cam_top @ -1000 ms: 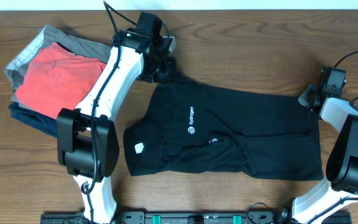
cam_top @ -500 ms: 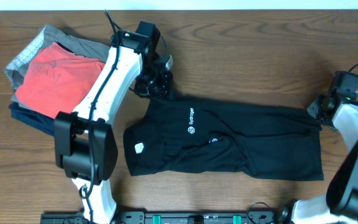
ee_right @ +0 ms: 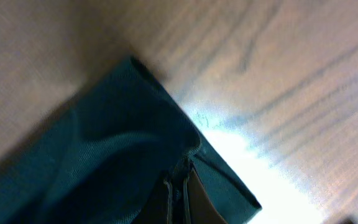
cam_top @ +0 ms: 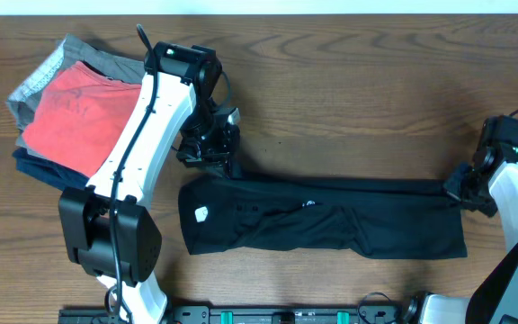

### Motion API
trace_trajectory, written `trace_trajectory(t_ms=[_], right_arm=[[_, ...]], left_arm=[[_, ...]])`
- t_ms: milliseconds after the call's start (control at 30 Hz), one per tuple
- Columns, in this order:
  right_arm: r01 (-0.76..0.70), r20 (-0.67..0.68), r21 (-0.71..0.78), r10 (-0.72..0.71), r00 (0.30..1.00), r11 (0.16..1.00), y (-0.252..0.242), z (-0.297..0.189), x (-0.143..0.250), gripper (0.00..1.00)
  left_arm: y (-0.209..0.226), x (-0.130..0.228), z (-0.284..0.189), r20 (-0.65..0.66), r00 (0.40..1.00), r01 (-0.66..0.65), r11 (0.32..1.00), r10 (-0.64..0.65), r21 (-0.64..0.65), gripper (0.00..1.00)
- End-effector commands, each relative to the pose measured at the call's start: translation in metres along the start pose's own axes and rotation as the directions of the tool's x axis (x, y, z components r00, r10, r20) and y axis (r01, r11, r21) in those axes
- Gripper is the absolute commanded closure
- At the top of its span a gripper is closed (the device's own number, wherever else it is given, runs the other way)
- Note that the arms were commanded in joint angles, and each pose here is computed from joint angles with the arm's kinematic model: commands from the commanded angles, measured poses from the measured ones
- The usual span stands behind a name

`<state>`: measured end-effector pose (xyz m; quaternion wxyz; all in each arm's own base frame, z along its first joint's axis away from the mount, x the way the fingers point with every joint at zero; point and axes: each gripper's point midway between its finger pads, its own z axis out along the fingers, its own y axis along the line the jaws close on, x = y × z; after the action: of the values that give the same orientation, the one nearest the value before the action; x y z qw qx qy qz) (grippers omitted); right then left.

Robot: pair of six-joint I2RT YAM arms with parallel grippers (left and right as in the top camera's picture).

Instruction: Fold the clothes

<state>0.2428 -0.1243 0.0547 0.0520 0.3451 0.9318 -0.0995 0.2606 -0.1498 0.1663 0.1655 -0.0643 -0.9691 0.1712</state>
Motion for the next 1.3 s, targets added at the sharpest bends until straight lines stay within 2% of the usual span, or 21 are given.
trace_trajectory(t_ms=[0, 433, 567, 767, 1000, 1267], right_arm=[[0.003, -0.018, 0.021, -0.003, 1.0, 1.0, -0.007, -0.003, 0.007, 0.99], [0.001, -0.039, 0.03, 0.0, 0.999, 1.0, -0.009, -0.003, 0.012, 0.99], [0.001, -0.039, 0.03, 0.0, 0.999, 1.0, -0.009, -0.003, 0.012, 0.98], [0.001, -0.037, 0.037, 0.0, 0.999, 0.999, -0.01, -0.003, 0.011, 0.98], [0.001, -0.037, 0.037, 0.0, 0.999, 0.999, -0.01, -0.003, 0.011, 0.98], [0.001, -0.037, 0.037, 0.0, 0.999, 0.999, -0.01, -0.003, 0.011, 0.98]], left_arm=[[-0.003, 0.013, -0.003, -0.026, 0.999, -0.02, 1.0, 0.02, -0.003, 0.94], [-0.026, 0.06, 0.026, -0.165, 0.978, -0.139, 0.987, 0.125, -0.078, 0.94], [-0.024, 0.062, 0.027, -0.164, 0.978, -0.151, 0.98, 0.129, -0.132, 0.94], [-0.026, 0.067, 0.03, -0.167, 0.98, -0.136, 0.98, 0.111, -0.143, 0.94], [-0.03, 0.093, 0.035, -0.178, 0.975, -0.166, 0.973, 0.136, -0.162, 0.94], [-0.028, 0.107, 0.044, -0.062, 0.99, -0.132, 0.98, 0.124, -0.152, 0.94]])
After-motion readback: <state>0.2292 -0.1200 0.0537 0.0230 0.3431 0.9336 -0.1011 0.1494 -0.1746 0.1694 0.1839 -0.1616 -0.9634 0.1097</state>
